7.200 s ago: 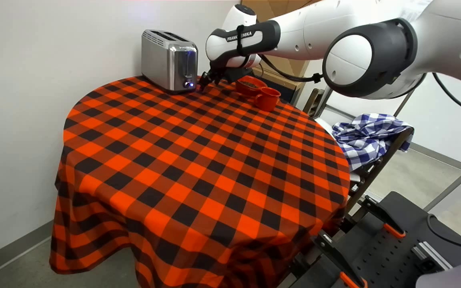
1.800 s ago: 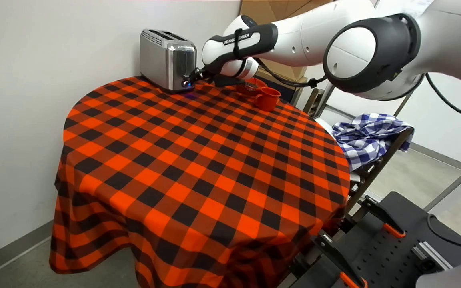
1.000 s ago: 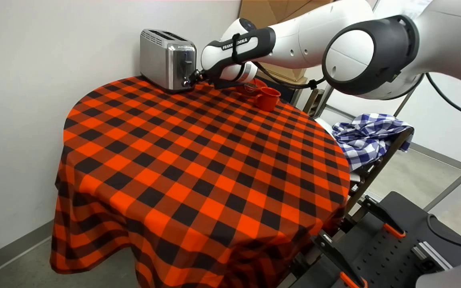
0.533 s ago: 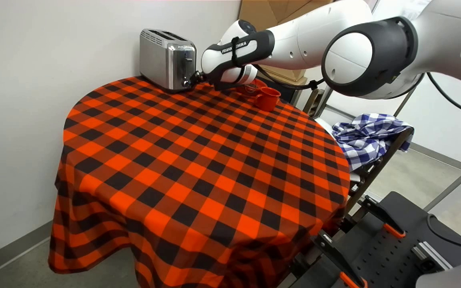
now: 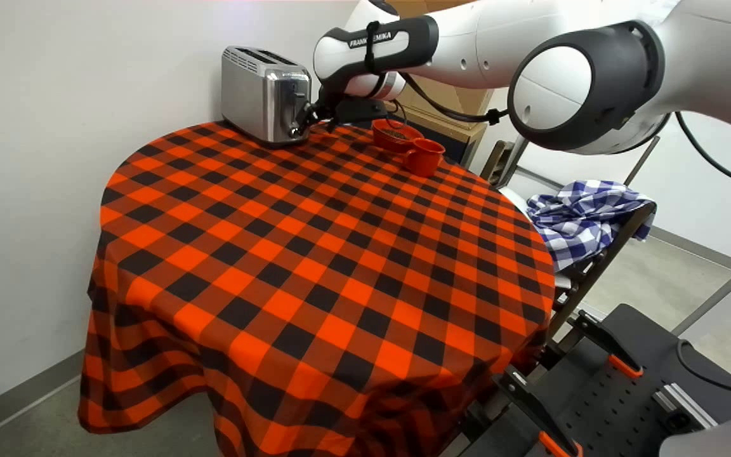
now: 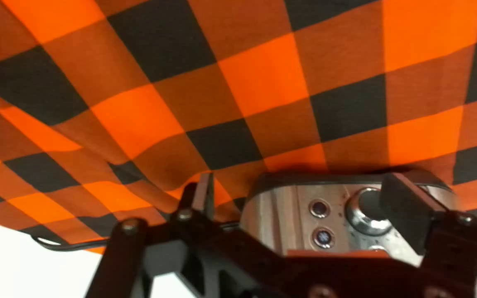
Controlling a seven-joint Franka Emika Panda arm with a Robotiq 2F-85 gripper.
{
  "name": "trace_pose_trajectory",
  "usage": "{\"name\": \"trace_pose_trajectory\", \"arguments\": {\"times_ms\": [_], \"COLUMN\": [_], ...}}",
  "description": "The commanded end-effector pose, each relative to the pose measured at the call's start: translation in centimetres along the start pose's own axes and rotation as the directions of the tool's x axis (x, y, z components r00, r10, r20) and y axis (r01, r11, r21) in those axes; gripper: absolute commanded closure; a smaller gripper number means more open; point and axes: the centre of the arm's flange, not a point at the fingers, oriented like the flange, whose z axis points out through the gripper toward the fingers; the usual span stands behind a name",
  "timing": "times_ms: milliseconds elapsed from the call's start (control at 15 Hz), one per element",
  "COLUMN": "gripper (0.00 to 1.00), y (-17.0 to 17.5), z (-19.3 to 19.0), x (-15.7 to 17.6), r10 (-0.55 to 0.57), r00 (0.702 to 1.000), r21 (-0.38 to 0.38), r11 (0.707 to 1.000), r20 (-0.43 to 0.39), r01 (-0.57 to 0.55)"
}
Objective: Turn off the toaster
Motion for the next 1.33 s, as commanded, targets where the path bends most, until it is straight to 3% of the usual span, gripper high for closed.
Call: {"name": "trace_pose_trajectory", "arguments": {"times_ms": [0, 333, 600, 667, 1267], "gripper": [0.00, 0.00, 0.00, 0.00, 0.00], "y": [-2.6, -9.3, -12.1, -11.3, -11.7], "z": [-0.6, -6.7, -10.2, -6.2, -7.1], "x": [4.0, 2.5, 1.6, 5.6, 6.3], "r10": [-0.058, -0.152, -0.221, -0.176, -0.198], "r00": [0.997, 0.988, 0.975, 0.984, 0.980], "r21": [0.061, 0.090, 0.071, 0.088, 0.081], "r11": [0.997, 0.985, 0.973, 0.981, 0.977], "r20": [0.044, 0.038, -0.009, 0.003, -0.010], "r01": [0.055, 0.148, 0.221, 0.175, 0.198]}}
